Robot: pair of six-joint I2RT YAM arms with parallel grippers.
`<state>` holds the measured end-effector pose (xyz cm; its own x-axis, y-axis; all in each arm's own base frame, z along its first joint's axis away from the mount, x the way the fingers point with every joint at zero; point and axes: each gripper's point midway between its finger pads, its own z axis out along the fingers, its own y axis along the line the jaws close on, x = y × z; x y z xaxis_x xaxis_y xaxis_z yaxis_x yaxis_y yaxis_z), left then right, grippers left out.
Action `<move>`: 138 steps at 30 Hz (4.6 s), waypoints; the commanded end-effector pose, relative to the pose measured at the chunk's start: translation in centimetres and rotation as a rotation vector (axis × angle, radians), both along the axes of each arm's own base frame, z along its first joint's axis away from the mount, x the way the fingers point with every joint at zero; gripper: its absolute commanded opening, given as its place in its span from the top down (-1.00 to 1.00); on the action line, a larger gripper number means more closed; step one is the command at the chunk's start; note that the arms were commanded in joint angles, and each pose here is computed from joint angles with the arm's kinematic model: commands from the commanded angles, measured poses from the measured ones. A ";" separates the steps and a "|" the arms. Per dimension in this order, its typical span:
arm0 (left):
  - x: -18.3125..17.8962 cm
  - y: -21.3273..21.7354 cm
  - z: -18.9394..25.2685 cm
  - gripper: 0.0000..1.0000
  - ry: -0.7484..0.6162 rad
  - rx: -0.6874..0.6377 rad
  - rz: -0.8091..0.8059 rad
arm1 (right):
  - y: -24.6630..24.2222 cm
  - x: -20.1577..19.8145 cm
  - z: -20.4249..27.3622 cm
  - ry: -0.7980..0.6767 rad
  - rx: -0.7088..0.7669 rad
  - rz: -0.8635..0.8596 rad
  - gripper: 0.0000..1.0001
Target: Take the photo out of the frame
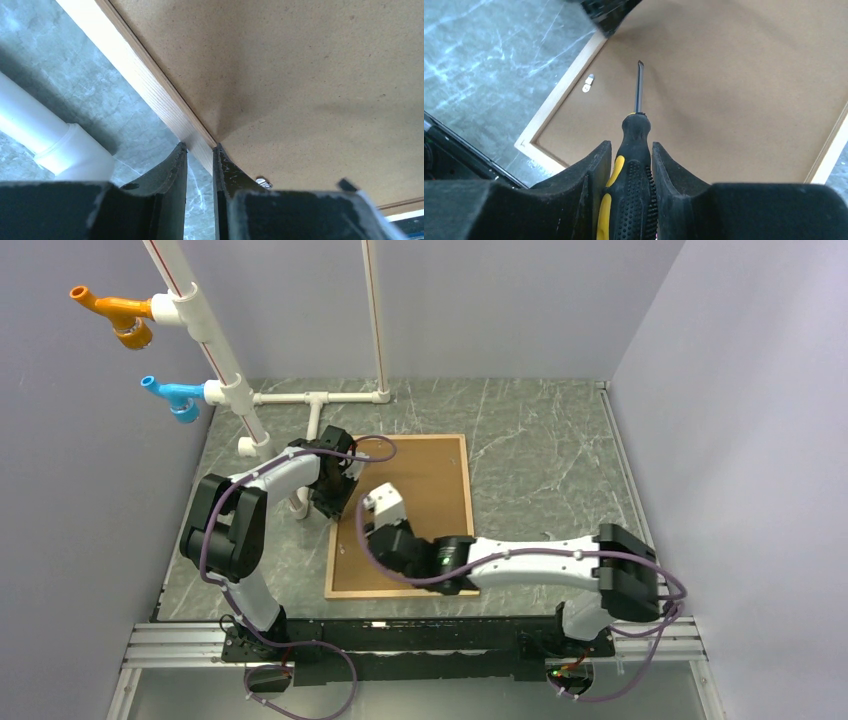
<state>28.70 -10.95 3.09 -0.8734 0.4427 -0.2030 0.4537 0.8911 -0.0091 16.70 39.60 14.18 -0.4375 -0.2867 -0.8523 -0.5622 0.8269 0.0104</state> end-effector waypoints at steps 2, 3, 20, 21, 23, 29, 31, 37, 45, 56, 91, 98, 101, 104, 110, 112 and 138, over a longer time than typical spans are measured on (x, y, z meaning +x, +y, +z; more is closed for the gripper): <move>-1.5 -4.7 0.6 1.00 0.050 -0.243 -0.099 | -3.1 3.4 2.9 0.054 0.197 -0.080 1.00; -1.4 -4.8 0.8 1.00 0.046 -0.254 -0.098 | -3.7 3.8 2.9 0.063 0.219 -0.090 1.00; -0.1 -3.7 1.3 0.31 0.048 -0.321 0.021 | -1.5 11.1 3.9 0.073 0.315 -0.086 1.00; 0.0 -3.7 1.4 0.22 0.043 -0.320 0.022 | -1.0 11.4 3.7 0.076 0.314 -0.085 1.00; 0.0 -3.4 1.0 0.16 0.049 -0.302 0.028 | -0.4 11.8 3.3 0.080 0.317 -0.083 1.00; -0.3 -2.9 -0.8 0.23 0.111 -0.255 0.055 | 0.4 13.0 2.5 0.067 0.337 -0.107 1.00; -0.4 -2.7 -1.2 0.27 0.122 -0.240 0.063 | 0.4 13.3 2.2 0.065 0.341 -0.120 1.00; -0.5 -2.5 -1.8 0.45 0.143 -0.231 0.075 | 0.9 14.2 1.3 0.050 0.346 -0.139 1.00; -0.4 -2.9 -1.5 0.77 0.160 -0.311 0.086 | 1.9 14.8 -0.1 0.050 0.344 -0.135 1.00; -0.5 -3.0 -1.4 0.94 0.163 -0.319 0.078 | 1.8 16.7 -2.0 0.018 0.270 -0.220 1.00; -0.3 -2.9 -1.1 0.99 0.152 -0.316 0.076 | -7.6 19.3 4.8 -0.076 0.372 -0.377 1.00; -0.4 -2.9 -1.1 0.99 0.150 -0.317 0.075 | -8.8 21.9 2.8 0.036 0.425 -0.326 1.00; -0.3 -2.9 -1.1 0.99 0.152 -0.317 0.074 | -8.8 22.7 2.0 0.063 0.427 -0.304 1.00; -0.4 -2.9 -1.1 0.99 0.150 -0.314 0.071 | -8.9 23.4 1.3 0.079 0.419 -0.299 1.00; -0.2 -2.9 -1.0 0.99 0.148 -0.312 0.071 | -8.5 24.2 0.3 0.105 0.403 -0.276 1.00; -0.2 -2.8 -1.1 0.99 0.150 -0.308 0.072 | -8.4 24.6 -0.1 0.107 0.391 -0.276 1.00; -0.1 -2.7 -1.2 1.00 0.148 -0.303 0.068 | -3.2 23.7 -2.7 0.243 0.420 0.026 1.00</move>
